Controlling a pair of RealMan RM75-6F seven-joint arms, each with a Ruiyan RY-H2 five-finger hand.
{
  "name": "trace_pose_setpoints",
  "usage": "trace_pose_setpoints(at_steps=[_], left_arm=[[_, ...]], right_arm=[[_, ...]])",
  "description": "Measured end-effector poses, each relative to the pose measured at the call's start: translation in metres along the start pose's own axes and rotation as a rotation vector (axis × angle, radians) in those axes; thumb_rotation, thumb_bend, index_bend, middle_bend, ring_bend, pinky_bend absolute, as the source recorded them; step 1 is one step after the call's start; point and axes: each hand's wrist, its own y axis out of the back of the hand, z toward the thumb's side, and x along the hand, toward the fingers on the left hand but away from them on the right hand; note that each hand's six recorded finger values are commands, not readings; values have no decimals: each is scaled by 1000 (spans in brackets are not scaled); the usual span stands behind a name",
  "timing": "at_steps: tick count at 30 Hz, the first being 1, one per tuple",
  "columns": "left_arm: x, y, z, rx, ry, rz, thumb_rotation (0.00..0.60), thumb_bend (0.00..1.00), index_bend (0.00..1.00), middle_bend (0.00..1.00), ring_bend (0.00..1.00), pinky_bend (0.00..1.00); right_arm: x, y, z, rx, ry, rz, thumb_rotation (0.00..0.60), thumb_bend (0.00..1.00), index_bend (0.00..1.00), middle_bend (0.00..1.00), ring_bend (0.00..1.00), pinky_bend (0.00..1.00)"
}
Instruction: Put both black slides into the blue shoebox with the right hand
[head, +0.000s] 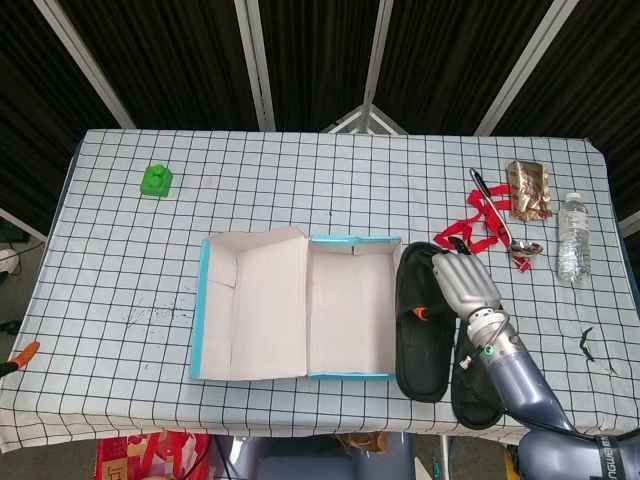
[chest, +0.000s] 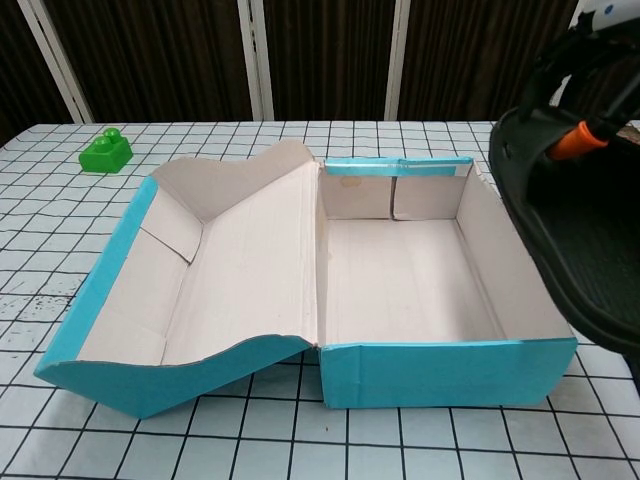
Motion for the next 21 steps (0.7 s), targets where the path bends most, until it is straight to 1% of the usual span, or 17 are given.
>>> trace_pose_setpoints(at_steps=[3, 7, 10, 16, 21], left_arm=[[0, 0, 0, -1, -1, 2, 600, 164, 75, 0, 0, 0], [-1, 1, 1, -4, -3, 10, 600, 165, 75, 0, 0, 0], [-1, 3, 2, -9, -5, 26, 600, 165, 75, 0, 0, 0], [0, 2, 1, -14, -2, 29, 600, 164, 75, 0, 0, 0], [1, 3, -1, -18, 4, 28, 600, 164, 75, 0, 0, 0]], right_arm=[[2, 1, 13, -104, 58, -27, 600, 528, 492, 570, 332, 0], [1, -3, 32, -262, 151, -55, 600, 527, 492, 570, 337, 0], [-2, -8, 43, -357, 193, -86, 600, 528, 492, 570, 342, 5], [-15, -21, 59, -533, 257, -173, 600, 528, 497, 570, 343, 27], [-31, -31, 56, -600, 277, -255, 600, 529, 507, 570, 343, 27]])
